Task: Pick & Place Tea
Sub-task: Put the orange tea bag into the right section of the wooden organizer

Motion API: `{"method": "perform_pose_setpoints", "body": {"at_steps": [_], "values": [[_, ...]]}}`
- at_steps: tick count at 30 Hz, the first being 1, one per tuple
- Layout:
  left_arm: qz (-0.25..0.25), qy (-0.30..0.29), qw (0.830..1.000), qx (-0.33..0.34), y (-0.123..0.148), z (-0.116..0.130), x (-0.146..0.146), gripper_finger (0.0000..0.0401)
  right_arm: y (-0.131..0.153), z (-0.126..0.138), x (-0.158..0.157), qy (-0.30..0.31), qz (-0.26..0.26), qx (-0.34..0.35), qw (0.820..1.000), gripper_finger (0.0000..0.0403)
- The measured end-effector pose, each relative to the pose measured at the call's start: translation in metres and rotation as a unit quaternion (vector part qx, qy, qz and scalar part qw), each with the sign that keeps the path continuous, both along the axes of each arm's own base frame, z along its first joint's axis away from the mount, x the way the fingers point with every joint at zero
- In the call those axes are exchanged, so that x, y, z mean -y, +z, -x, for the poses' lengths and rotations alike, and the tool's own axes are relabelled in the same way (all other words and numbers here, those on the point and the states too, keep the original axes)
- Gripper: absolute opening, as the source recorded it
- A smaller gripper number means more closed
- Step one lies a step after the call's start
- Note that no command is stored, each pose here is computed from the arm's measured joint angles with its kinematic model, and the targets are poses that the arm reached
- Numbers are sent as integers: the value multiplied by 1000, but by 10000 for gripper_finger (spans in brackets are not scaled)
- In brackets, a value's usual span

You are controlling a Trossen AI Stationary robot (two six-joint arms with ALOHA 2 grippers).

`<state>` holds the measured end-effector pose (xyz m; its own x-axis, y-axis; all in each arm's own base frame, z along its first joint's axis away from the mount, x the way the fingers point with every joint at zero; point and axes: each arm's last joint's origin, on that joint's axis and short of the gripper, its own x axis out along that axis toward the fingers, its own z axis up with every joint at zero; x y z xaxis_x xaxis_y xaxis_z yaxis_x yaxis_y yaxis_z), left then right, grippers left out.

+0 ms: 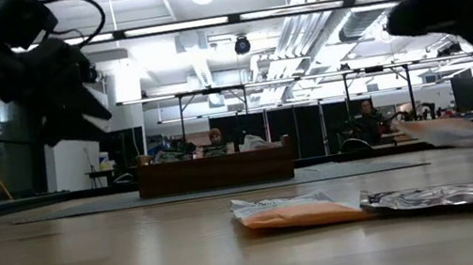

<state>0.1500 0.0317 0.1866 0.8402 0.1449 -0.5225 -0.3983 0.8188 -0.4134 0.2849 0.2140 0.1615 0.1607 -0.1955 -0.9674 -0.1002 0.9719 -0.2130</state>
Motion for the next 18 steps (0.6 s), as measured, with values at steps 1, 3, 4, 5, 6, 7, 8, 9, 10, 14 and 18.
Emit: {"method": "perform_pose_setpoints", "body": {"at_steps": [1, 3, 4, 5, 6, 7, 8, 9, 10, 14, 18], "values": [[-2, 0, 1000, 11, 2, -1, 0, 271, 3, -4, 1, 6, -1, 2, 1000, 1], [-8, 0, 999, 37, 6, -3, -1, 271, 9, -11, 5, 11, -6, 9, 1000, 1], [-11, 0, 999, 49, 9, -5, -1, 271, 11, -15, 7, 12, -6, 11, 1000, 1], [-13, -1, 998, 62, 11, -6, -1, 271, 14, -18, 10, 13, -6, 12, 1000, 1], [-16, -2, 997, 74, 13, -7, -1, 271, 17, -22, 13, 15, -5, 13, 1000, 0], [-18, -2, 996, 85, 15, -7, -2, 271, 20, -26, 15, 16, -6, 15, 1000, 0], [-20, -2, 995, 95, 17, -8, -2, 271, 24, -30, 18, 19, -9, 17, 1000, 0], [-22, -2, 994, 104, 18, -9, -2, 271, 28, -34, 21, 23, -13, 19, 999, 0], [-24, -2, 994, 110, 20, -9, -2, 271, 32, -38, 25, 27, -17, 20, 999, 0], [-25, -3, 992, 124, 22, -10, -2, 271, 51, -54, 37, 49, -18, 28, 998, 0], [3, -13, 991, 130, 22, -13, -1, 271, 71, -63, 51, 100, 1, 18, 995, 0]]}}
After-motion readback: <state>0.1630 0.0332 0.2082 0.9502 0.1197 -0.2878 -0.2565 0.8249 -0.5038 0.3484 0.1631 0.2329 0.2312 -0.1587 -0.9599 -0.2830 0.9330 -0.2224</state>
